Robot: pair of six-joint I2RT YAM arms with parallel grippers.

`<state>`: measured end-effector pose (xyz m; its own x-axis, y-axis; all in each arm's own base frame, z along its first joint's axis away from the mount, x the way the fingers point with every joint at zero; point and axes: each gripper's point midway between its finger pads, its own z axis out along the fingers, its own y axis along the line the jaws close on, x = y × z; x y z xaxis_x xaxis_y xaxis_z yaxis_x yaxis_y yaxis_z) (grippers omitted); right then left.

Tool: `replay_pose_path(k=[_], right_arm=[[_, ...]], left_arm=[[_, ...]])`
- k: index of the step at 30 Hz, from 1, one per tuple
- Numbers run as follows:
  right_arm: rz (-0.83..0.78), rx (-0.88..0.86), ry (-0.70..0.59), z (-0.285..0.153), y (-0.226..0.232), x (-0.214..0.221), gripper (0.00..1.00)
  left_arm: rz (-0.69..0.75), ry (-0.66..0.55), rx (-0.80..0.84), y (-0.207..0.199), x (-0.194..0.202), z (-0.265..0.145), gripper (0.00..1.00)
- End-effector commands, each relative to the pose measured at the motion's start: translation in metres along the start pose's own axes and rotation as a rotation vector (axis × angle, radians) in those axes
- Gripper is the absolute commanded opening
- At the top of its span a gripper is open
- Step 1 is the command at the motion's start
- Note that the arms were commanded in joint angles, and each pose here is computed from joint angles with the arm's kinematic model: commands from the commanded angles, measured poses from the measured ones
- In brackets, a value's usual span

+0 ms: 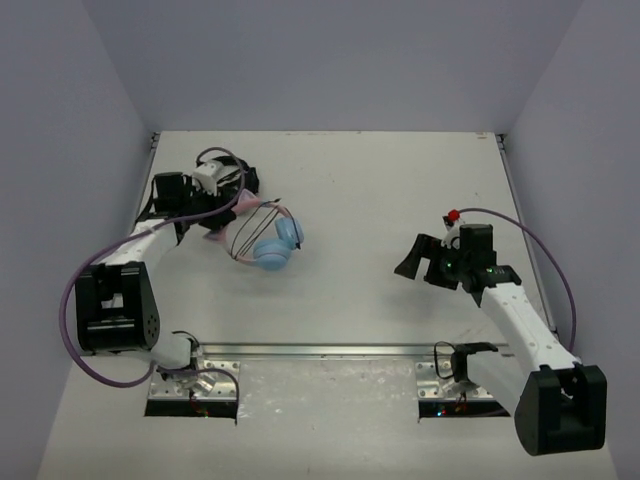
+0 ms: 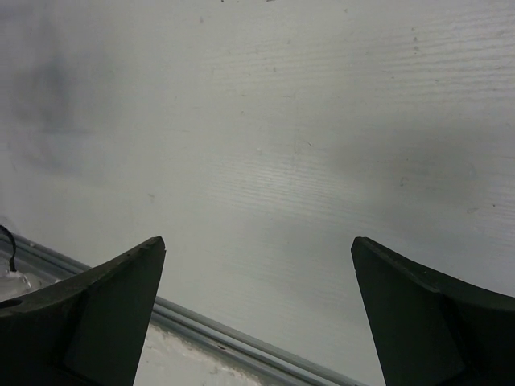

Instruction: Wrap the headphones

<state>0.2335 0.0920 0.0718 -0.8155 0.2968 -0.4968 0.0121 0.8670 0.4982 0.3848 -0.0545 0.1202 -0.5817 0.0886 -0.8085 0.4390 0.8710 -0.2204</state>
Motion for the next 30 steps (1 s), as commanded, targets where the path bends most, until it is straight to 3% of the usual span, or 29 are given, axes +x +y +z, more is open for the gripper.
replay_pose_path(k=[1, 8, 11, 19, 24, 30], right_arm=[[-0.04, -0.113, -0.058, -0.001, 0.022, -0.013, 0.99], [-0.063, -0.204, -0.067, -0.006, 0.038, -0.015, 0.99], [-0.073, -0.234, -0.076, -0.01, 0.043, -0.012, 0.99], [-0.111, -0.332, -0.125, -0.023, 0.06, -0.013, 0.99], [-0.129, -0.374, -0.162, -0.029, 0.069, -0.016, 0.99], [-0.145, -0.422, -0.13, -0.028, 0.078, -0.012, 0.99]], left_arm=[[0.016, -0.124, 0.04, 0.005, -0.012, -0.015, 0.0], [0.167, -0.113, -0.075, 0.04, 0.026, -0.026, 0.0], [0.115, -0.151, -0.079, 0.068, 0.023, -0.04, 0.01], [0.108, -0.054, -0.123, 0.111, 0.045, -0.039, 0.01], [0.077, -0.093, -0.181, 0.15, 0.043, -0.062, 0.0], [0.044, -0.038, -0.141, 0.16, 0.066, -0.049, 0.01]])
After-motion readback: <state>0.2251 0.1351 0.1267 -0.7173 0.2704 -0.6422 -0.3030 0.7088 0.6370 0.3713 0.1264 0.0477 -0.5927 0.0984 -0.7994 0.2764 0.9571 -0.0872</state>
